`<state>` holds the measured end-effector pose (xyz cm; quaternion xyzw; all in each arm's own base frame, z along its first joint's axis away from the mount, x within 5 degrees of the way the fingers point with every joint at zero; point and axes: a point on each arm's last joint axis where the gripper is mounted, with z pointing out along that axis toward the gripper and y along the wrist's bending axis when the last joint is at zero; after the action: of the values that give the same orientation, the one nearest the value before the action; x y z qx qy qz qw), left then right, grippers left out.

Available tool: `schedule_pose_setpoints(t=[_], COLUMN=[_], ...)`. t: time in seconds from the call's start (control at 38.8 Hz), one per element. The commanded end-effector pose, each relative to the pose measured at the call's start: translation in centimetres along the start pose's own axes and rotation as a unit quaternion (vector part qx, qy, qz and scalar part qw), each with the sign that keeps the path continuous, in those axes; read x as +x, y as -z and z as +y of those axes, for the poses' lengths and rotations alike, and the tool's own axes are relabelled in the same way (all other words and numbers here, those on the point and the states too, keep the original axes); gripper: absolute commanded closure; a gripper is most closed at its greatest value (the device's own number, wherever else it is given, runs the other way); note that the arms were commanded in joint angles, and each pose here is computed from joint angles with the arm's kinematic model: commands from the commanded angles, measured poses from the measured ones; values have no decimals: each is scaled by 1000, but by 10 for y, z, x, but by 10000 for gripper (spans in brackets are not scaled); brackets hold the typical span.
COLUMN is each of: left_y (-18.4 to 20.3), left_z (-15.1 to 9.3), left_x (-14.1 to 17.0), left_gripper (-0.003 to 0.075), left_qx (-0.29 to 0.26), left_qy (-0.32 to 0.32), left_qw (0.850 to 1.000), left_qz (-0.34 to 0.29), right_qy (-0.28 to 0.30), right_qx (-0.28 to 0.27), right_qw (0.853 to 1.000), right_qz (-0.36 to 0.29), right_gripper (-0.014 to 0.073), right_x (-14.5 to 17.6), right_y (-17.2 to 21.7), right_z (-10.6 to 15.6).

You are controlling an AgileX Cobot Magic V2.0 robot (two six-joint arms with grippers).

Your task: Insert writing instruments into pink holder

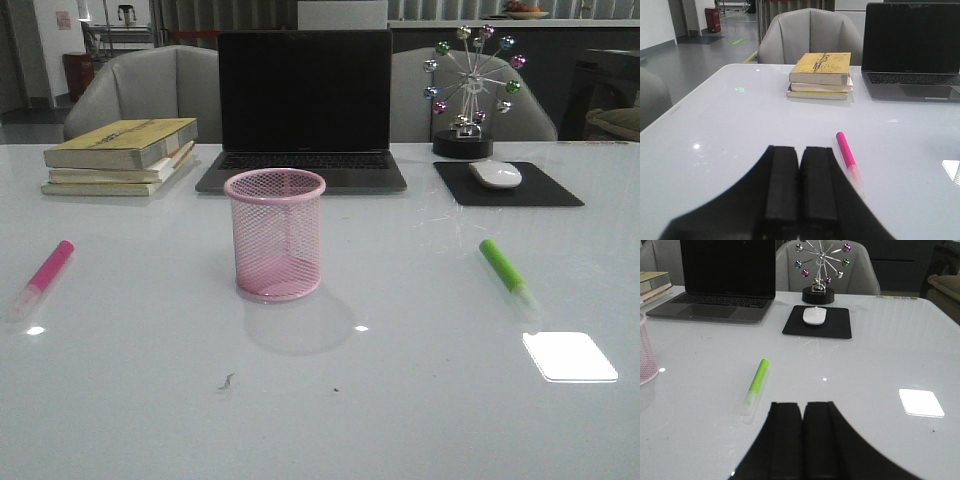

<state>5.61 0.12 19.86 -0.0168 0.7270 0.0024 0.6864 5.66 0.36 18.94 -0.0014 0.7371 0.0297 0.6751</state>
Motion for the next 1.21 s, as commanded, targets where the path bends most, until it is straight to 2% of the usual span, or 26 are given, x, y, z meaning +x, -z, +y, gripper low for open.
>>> schedule_pose_setpoints(t=[0.0, 0.15, 0.31, 0.41, 0.57, 0.72, 0.85, 0.95, 1.08, 1.18], left_y=[2, 2, 6, 13, 32, 54, 61, 62, 40, 7], left_z=[0, 0, 1, 1, 0, -1, -3, -3, -3, -3], left_x=[-8, -12, -28, -48, -94, -131, -153, -176, -194, -191], left_gripper=[629, 629, 629, 629, 629, 629, 629, 629, 629, 629], left_qx=[2, 2, -2, -1, 1, 4, 6, 6, 5, 4], left_qy=[6, 13, 13, 13, 13, 12, 9, 7, 6, 7], left_qw=[999, 997, 988, 982, 966, 951, 956, 954, 964, 979], left_qz=[-52, -72, -152, -187, -257, -309, -295, -300, -265, -205], right_qy=[7, 6, -19, -38, -36, -31, -30, -30, -31, -32], right_qx=[10, 13, 20, 22, 3, -13, -19, -20, -17, -18], right_qw=[997, 996, 987, 973, 964, 968, 975, 979, 987, 995], right_qz=[-74, -90, -157, -227, -263, -247, -219, -200, -157, -91], right_gripper=[537, 537, 537, 537, 537, 537, 537, 537, 537, 537], right_x=[-12, -15, -30, -60, -111, -148, -177, -200, -208, -199], right_y=[2, 3, 7, 17, 42, 54, 48, 35, 8, -16], right_z=[-2, -2, -4, -5, 1, 6, 9, 10, 9, 10])
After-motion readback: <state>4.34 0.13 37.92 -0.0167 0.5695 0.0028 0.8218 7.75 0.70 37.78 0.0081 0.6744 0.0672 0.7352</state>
